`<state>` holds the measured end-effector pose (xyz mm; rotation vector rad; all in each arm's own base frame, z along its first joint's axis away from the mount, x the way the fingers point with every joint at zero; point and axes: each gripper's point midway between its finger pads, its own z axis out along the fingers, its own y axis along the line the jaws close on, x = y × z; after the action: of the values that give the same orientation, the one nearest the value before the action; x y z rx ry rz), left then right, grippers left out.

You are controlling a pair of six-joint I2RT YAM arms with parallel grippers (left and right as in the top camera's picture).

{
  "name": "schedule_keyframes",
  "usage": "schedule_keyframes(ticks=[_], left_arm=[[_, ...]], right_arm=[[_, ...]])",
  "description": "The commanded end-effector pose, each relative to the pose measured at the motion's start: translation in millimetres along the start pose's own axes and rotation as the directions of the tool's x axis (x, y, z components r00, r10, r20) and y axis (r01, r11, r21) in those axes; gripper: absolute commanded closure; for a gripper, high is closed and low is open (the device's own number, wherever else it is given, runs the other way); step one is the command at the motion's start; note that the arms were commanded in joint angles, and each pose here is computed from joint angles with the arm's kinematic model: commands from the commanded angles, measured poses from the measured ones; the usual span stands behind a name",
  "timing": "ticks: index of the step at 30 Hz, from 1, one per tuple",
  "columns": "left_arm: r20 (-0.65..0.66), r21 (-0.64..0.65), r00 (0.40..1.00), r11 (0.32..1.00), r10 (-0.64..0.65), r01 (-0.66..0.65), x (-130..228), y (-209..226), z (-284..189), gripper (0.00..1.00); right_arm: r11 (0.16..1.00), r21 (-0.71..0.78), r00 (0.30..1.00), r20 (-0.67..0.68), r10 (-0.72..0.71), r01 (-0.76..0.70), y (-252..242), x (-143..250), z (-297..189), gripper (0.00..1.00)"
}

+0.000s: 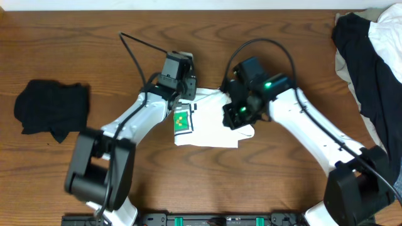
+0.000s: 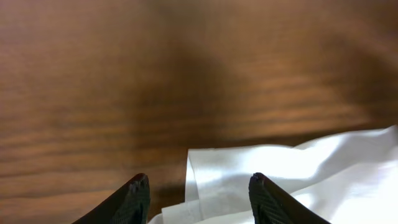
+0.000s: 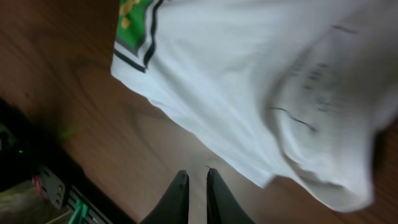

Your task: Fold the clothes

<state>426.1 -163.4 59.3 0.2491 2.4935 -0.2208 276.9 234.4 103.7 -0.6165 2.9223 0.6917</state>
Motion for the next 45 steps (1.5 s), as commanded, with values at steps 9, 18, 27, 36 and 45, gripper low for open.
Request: schedule_keyframes(ticks=[9, 18, 27, 36, 45], left_arm=[[-0.344, -0.007, 0.939, 1.000, 0.009, -0.012, 91, 8, 14, 0.55], [-0.711, -0.013, 0.684, 0.976, -0.162, 0.217, 177, -16, -42, 0.74], [-0.785, 0.028, 0.599, 0.957, -0.159, 0.290, 189, -35, -66, 0.75], [-0.600, -0.024, 0.787, 0.987, -0.143, 0.161, 129, -12, -76, 0.65], [-0.447, -0.013, 0.887, 0.993, -0.112, 0.119, 90, -8, -88, 0.02]], right_arm=[[0.993, 0.075, 0.988, -0.119, 0.095, -0.086, -20, 44, 54, 0.89], [0.977, 0.184, 0.986, -0.108, 0.125, -0.104, -47, 47, 50, 0.88], [0.969, 0.202, 0.983, -0.092, 0.160, -0.139, -60, 45, 45, 0.87], [0.977, 0.201, 0.986, -0.135, 0.095, -0.066, -62, 52, 42, 0.84], [0.974, 0.205, 0.985, -0.124, 0.123, -0.096, -70, 51, 37, 0.83]])
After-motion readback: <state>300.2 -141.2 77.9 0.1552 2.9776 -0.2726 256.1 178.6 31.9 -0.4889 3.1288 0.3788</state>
